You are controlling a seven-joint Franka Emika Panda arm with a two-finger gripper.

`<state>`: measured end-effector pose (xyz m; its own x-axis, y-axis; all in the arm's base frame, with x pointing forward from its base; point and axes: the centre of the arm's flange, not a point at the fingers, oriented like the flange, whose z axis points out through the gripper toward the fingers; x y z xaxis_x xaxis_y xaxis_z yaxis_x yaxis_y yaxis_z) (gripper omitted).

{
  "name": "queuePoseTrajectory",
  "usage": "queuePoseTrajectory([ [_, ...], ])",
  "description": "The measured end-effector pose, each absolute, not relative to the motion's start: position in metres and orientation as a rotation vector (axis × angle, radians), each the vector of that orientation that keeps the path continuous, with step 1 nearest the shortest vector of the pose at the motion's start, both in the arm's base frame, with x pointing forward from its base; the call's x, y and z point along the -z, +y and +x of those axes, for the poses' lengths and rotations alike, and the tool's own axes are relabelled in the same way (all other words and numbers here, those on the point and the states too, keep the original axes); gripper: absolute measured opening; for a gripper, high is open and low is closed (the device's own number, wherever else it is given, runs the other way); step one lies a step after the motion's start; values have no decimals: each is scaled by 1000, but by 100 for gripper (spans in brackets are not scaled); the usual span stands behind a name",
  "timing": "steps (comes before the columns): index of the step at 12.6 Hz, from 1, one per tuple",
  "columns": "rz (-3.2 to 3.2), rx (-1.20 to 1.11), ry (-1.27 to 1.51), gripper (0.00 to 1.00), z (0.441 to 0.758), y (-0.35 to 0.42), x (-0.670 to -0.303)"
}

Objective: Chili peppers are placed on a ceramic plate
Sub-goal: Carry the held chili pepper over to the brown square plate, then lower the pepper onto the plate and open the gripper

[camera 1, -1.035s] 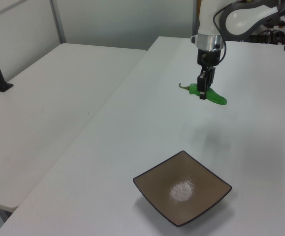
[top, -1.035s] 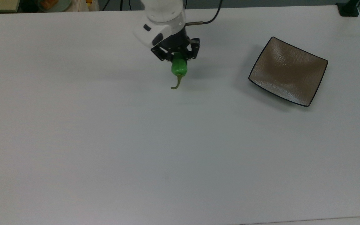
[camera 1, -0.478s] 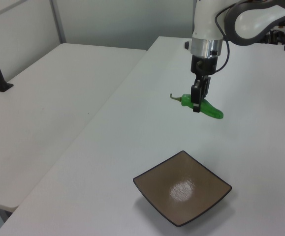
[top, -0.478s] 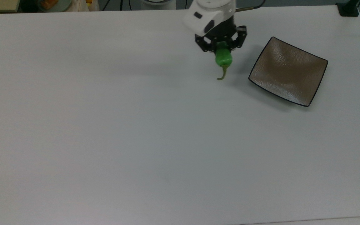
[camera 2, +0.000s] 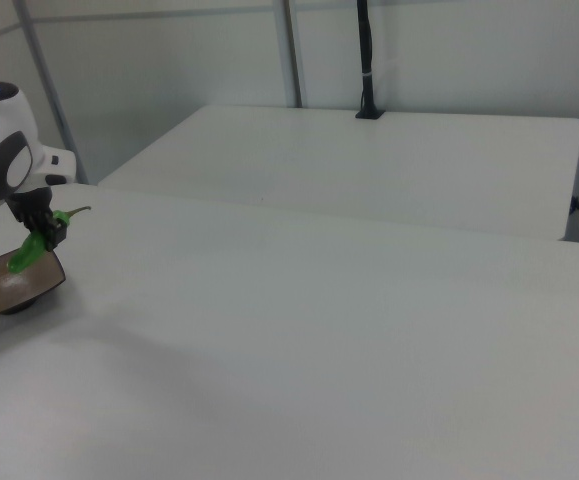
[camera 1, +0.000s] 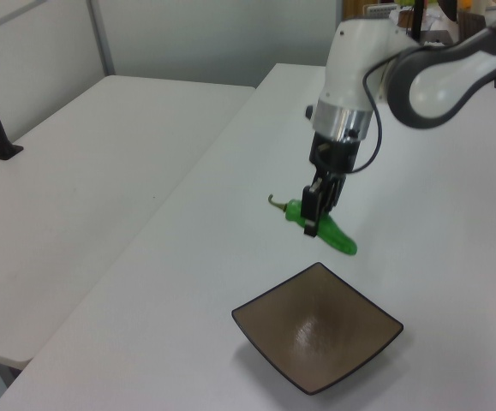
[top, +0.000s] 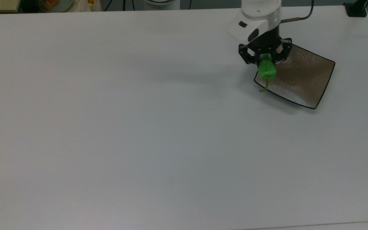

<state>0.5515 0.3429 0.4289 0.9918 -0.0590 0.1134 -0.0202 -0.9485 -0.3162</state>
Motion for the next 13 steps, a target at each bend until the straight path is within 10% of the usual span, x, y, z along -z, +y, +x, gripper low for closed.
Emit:
queuePoseTrajectory([
  [7, -2787, 126, 94, 41, 540, 420, -401],
  [13, -2809, 134, 50, 100, 538, 432, -392],
])
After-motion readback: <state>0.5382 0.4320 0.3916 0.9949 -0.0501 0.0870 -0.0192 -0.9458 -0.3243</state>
